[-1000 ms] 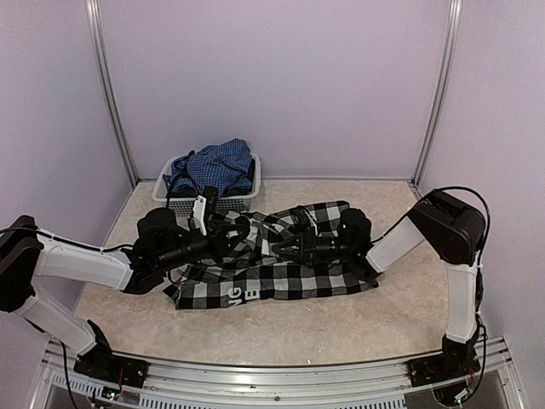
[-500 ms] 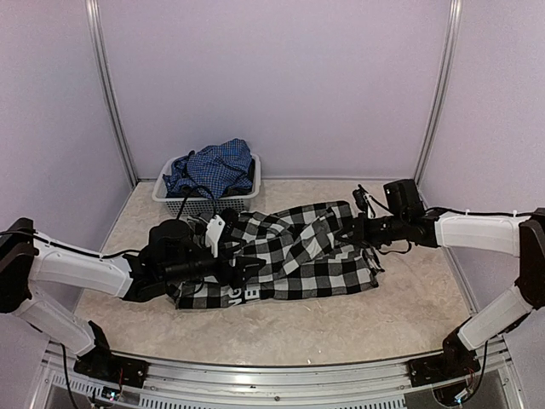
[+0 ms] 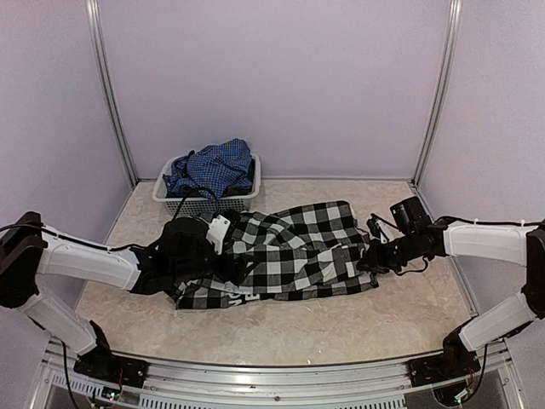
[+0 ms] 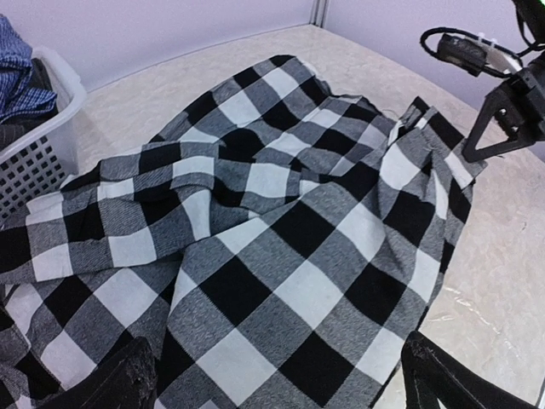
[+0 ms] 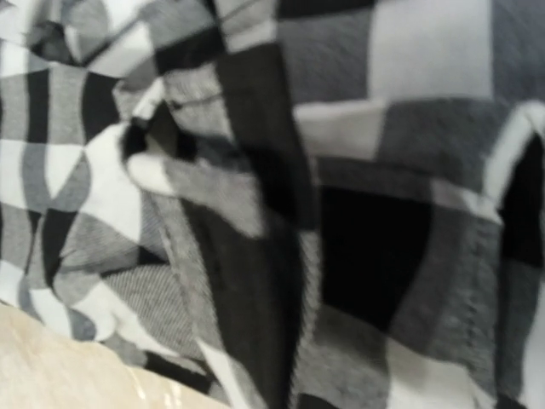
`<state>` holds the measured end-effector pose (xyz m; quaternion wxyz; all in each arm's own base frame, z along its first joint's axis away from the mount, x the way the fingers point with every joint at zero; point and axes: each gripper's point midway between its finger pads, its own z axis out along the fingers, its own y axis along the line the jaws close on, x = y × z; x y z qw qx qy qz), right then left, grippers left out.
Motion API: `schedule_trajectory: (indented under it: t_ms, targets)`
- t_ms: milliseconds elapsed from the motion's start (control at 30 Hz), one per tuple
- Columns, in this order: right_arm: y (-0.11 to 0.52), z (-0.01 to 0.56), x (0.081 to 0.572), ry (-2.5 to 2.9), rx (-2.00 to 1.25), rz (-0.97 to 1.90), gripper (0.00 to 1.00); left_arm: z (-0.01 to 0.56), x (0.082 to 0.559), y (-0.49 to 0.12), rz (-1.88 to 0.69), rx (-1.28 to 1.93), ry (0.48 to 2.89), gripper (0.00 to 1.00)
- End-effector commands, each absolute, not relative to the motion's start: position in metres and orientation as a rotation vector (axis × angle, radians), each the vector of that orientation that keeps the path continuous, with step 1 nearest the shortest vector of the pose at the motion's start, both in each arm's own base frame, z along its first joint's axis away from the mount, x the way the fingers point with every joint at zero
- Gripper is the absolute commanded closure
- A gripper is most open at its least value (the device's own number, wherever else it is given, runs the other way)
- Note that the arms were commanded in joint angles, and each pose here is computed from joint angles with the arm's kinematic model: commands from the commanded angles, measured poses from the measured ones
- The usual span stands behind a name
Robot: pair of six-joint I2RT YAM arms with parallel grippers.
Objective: Fold and stack the long sleeve shirts
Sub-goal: Place the sleeve of the 1/3-folded shirt.
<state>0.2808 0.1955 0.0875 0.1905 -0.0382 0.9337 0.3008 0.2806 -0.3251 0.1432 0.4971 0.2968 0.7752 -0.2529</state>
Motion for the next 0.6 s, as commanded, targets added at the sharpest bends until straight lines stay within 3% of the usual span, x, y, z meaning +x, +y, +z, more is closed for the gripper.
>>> schedule_trajectory:
  t_ms: [0, 167, 267, 400, 567]
  targets:
    - [0.184, 0.073, 0.276, 2.666, -0.059, 0.788, 1.0, 0.115, 0.295, -0.308, -0.462, 0.672, 2.005, 0.04]
    - [0.178, 0.056, 0.277, 2.713, -0.04, 0.723, 0.97, 0.078, 0.295, -0.291, -0.282, 0.677, 2.117, 0.04]
    - [0.169, 0.056, 0.28, 2.715, -0.024, 0.633, 0.69, 0.065, 0.294, -0.28, -0.208, 0.66, 2.152, 0.05]
    - [0.164, 0.073, 0.288, 2.685, -0.063, 0.489, 0.48, 0.047, 0.291, -0.269, -0.072, 0.67, 2.165, 0.04]
    - [0.208, 0.098, 0.294, 2.57, -0.26, 0.581, 0.47, 0.035, 0.287, -0.269, 0.029, 0.685, 2.147, 0.04]
